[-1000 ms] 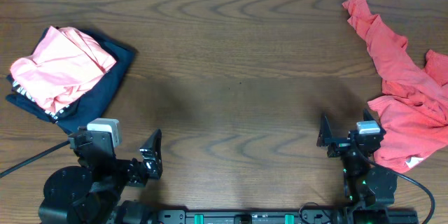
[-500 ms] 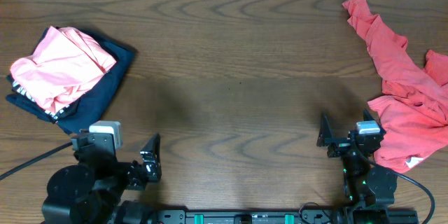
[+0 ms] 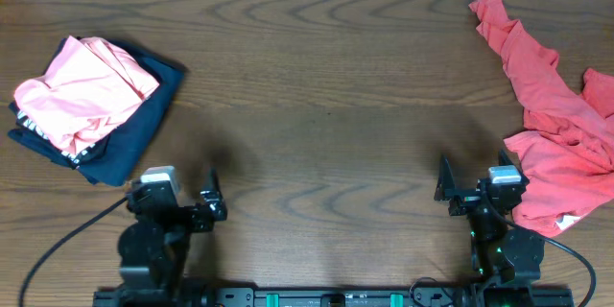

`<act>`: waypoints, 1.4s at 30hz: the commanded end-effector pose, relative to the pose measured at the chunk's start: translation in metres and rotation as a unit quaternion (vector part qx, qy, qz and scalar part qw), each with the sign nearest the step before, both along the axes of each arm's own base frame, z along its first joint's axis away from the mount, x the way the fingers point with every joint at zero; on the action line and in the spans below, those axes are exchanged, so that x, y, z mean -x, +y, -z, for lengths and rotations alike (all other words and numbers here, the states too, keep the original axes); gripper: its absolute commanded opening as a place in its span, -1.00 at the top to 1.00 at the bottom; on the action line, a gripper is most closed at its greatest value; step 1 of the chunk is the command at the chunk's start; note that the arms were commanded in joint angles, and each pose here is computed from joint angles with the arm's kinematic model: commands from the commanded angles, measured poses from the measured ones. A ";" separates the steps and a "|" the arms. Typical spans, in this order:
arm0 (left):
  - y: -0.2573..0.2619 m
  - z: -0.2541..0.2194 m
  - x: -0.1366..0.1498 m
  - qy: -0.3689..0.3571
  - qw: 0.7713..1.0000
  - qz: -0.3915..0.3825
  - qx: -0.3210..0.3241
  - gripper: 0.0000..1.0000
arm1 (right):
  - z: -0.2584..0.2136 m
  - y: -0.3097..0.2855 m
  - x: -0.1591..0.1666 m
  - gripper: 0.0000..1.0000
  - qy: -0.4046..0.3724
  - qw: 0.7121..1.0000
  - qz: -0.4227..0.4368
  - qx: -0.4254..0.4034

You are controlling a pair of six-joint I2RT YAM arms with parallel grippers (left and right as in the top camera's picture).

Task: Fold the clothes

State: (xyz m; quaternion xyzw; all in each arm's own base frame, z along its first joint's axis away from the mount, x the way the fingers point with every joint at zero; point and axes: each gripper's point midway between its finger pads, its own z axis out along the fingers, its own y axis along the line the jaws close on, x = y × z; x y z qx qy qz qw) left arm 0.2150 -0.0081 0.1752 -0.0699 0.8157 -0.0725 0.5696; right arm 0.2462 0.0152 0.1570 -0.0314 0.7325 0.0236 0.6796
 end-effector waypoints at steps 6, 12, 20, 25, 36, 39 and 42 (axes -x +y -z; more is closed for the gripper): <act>0.002 0.019 -0.030 -0.122 0.993 -0.006 -0.003 -0.96 | 0.001 0.001 0.000 -0.99 0.000 1.000 -0.002 0.006; 0.002 0.027 -0.030 -0.121 0.993 -0.006 -0.002 -0.96 | 0.001 0.001 0.000 -0.98 0.000 1.000 -0.002 0.006; 0.002 0.037 -0.029 -0.100 0.995 -0.006 -0.003 -0.96 | 0.001 0.001 0.000 -0.98 0.000 1.000 -0.002 0.006; 0.002 0.038 -0.029 -0.099 0.995 -0.006 -0.003 -0.95 | 0.001 0.001 0.000 -0.98 0.000 1.000 -0.002 0.006; 0.002 0.038 -0.029 -0.099 0.995 -0.006 -0.003 -0.96 | 0.001 0.001 0.000 -0.98 0.000 1.000 -0.002 0.006; 0.002 0.038 -0.029 -0.099 0.995 -0.006 -0.003 -0.96 | 0.001 0.001 0.000 -0.99 0.000 1.000 -0.002 0.006; 0.002 0.038 -0.029 -0.098 0.995 -0.006 -0.003 -0.96 | 0.001 0.001 0.000 -0.99 0.000 1.000 -0.002 0.006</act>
